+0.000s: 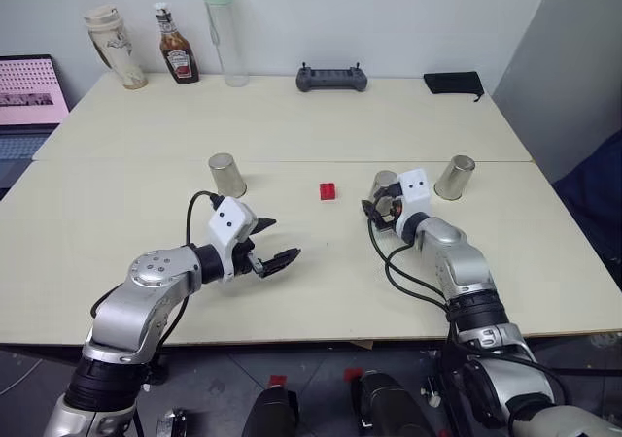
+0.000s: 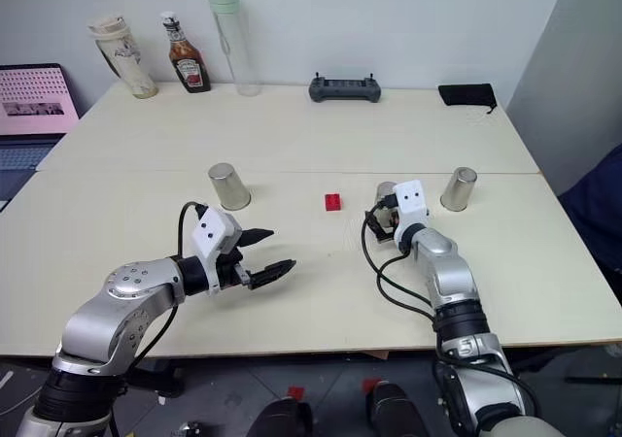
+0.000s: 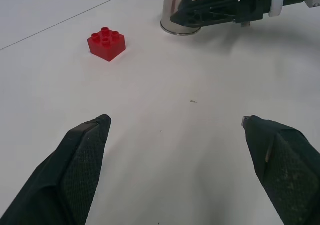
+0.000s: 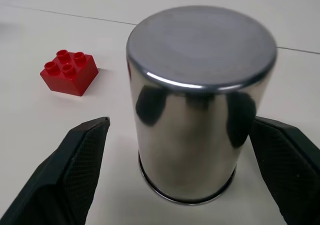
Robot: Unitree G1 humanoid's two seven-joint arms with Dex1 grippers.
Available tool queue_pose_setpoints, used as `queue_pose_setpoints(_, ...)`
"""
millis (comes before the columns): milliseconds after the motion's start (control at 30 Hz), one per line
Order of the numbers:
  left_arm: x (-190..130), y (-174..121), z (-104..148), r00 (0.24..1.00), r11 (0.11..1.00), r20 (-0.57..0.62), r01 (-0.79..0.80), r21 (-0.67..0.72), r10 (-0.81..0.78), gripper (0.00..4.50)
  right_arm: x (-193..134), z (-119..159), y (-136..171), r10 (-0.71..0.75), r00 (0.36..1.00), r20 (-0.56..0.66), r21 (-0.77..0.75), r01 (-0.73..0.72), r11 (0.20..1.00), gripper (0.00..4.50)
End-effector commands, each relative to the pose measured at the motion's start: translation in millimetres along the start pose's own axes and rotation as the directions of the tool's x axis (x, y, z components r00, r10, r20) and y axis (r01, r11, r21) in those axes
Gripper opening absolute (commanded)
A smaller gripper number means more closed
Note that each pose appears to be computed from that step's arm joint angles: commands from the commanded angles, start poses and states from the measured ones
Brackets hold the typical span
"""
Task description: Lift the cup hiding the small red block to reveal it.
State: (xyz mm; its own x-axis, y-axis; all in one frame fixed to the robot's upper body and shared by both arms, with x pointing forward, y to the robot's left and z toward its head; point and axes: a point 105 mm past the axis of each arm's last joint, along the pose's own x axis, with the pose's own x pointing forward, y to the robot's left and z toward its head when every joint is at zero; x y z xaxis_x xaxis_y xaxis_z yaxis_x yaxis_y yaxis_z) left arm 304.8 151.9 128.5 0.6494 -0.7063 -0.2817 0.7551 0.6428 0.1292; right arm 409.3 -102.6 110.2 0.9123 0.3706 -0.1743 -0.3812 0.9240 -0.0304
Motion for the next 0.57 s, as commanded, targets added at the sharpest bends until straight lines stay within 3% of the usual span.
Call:
queue_pose_setpoints(33, -11, 5, 15, 0.999, 0.999, 0.029, -0.026, 0.045, 0.024, 4.50, -26, 16, -5, -0.006, 1.000, 0.029, -0.047, 0.008, 0.999, 4.47)
queue_pose_setpoints(167, -25, 8, 19, 0.999, 0.999, 0.024, -0.043, 0.026, 0.042, 4.50, -80, 7, 10, 0.091, 0.995, -0.034, -0.097, -0.094, 0.991, 4.47)
queue_pose_setpoints(233, -29, 12, 19, 0.998, 0.998, 0.008, -0.060, 0.025, 0.059, 4.50, -109, 8, 36, 0.257, 0.966, -0.038, -0.074, -0.259, 0.963, 4.47)
queue_pose_setpoints(300, -33, 15, 20, 0.997, 0.997, 0.006, -0.071, 0.028, 0.071, 4.50, -128, 19, 46, 0.317, 0.948, -0.012, -0.053, -0.317, 0.947, 4.47)
queue_pose_setpoints(433, -34, 15, 22, 0.998, 0.998, 0.011, -0.069, 0.011, 0.069, 4.50, -136, 40, 38, 0.266, 0.964, 0.010, -0.106, -0.264, 0.959, 4.47)
queue_pose_setpoints(567, -33, 13, 20, 0.998, 0.998, -0.002, -0.058, 0.012, 0.058, 4.50, -135, 42, 31, 0.223, 0.975, -0.010, -0.114, -0.223, 0.968, 4.47)
